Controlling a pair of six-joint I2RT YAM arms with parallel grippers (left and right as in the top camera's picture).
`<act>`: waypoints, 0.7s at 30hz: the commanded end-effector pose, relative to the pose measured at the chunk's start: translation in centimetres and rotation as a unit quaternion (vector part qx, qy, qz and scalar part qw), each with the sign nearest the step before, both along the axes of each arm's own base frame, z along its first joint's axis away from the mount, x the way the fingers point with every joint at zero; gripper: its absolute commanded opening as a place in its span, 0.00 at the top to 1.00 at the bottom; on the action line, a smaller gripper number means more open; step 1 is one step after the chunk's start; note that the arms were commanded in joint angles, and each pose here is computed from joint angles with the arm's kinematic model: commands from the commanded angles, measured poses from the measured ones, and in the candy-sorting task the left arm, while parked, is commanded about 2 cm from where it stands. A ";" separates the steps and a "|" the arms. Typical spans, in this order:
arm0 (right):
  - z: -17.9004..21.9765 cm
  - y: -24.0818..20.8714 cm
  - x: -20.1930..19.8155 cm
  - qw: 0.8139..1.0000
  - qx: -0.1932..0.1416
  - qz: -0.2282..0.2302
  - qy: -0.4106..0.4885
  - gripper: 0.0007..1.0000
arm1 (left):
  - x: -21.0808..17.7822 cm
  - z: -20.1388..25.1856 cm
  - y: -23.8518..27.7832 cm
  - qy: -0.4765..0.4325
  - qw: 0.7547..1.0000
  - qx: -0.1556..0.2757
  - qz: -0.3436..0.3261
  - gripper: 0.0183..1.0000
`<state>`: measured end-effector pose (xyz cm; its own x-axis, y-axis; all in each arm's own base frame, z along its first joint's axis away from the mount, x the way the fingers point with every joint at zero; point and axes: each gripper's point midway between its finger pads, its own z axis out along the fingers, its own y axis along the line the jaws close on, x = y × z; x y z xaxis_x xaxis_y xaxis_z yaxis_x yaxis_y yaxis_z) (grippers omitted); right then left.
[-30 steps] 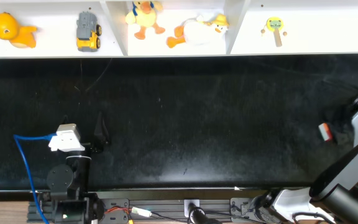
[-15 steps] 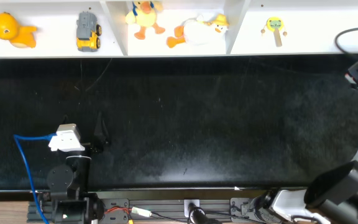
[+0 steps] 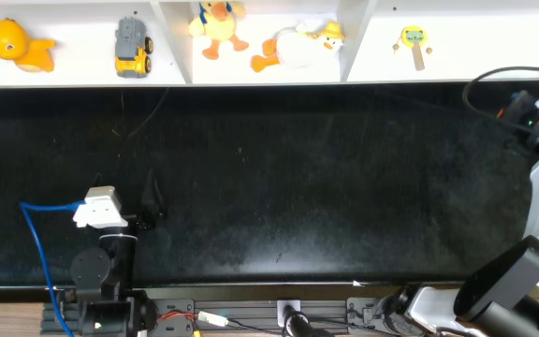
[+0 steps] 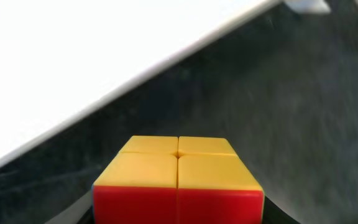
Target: Store Toys
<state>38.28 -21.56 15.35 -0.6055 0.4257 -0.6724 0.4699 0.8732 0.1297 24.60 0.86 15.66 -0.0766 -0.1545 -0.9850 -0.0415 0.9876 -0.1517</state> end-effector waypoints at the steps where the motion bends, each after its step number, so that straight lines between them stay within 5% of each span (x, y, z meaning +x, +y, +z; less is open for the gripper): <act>1: 3.3 1.0 1.7 0.995 -0.083 0.042 -0.043 0.95 | 0.0 0.1 0.1 -0.004 1.000 -0.004 0.000 0.00; 13: 5.2 3.4 6.6 0.938 -0.175 0.178 -0.239 0.95 | 0.0 0.1 0.1 -0.004 1.000 -0.004 0.000 0.00; 21: 4.4 4.2 10.4 0.896 -0.187 0.245 -0.320 0.95 | 0.0 0.1 0.1 -0.004 1.000 -0.004 0.000 0.00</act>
